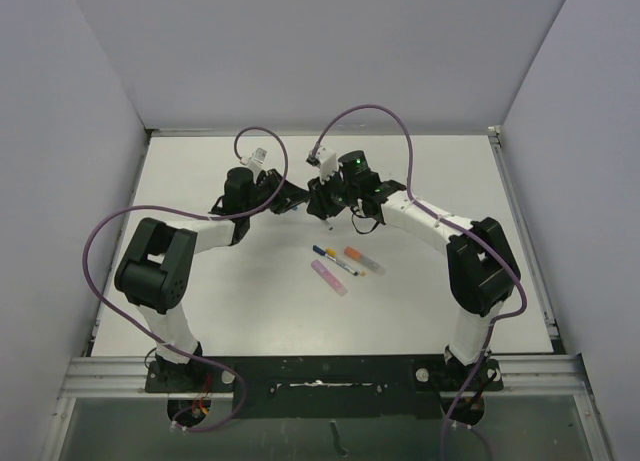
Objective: Open the pen caps
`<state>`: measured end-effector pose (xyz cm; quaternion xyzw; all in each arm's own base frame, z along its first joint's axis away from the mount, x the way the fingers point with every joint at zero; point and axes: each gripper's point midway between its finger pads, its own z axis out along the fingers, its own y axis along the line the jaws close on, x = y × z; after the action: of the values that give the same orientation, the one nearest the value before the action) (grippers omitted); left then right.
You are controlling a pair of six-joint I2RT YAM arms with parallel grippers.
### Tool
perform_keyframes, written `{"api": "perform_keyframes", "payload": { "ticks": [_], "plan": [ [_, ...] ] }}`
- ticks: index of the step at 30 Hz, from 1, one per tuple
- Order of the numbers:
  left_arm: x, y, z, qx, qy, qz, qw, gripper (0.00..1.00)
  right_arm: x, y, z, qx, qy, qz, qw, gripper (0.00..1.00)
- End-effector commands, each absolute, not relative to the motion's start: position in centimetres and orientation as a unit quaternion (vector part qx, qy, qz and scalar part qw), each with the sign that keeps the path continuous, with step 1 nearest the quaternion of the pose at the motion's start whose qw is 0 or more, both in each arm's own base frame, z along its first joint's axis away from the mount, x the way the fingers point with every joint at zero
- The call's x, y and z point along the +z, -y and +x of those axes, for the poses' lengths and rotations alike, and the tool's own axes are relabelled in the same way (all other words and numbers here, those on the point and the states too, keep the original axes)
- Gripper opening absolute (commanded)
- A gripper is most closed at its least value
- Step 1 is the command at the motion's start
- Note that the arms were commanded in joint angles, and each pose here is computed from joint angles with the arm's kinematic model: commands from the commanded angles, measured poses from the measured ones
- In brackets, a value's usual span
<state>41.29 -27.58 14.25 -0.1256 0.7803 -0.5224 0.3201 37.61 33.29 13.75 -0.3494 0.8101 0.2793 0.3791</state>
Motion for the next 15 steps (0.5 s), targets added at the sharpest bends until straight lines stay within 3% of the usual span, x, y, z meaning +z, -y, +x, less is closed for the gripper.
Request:
{"api": "perform_keyframes", "payload": {
  "ticks": [1, 9, 12, 15],
  "plan": [
    [19.42, 28.23, 41.19, -0.566, -0.737, -0.09, 0.359, 0.0, 15.88, -34.58, 38.12, 0.297, -0.789, -0.356, 0.404, 0.29],
    [19.93, 28.36, 41.05, -0.573, -0.731, -0.086, 0.36, 0.0, 15.25, -34.62, 38.38, 0.294, -0.792, -0.355, 0.4, 0.29],
    [19.87, 28.28, 41.02, -0.573, -0.731, -0.087, 0.36, 0.0, 15.23, -34.61, 38.44, 0.293, -0.792, -0.355, 0.401, 0.21],
    [19.93, 28.18, 41.07, -0.572, -0.731, -0.088, 0.362, 0.0, 15.07, -34.58, 38.41, 0.292, -0.793, -0.354, 0.401, 0.05]
  ]
}}
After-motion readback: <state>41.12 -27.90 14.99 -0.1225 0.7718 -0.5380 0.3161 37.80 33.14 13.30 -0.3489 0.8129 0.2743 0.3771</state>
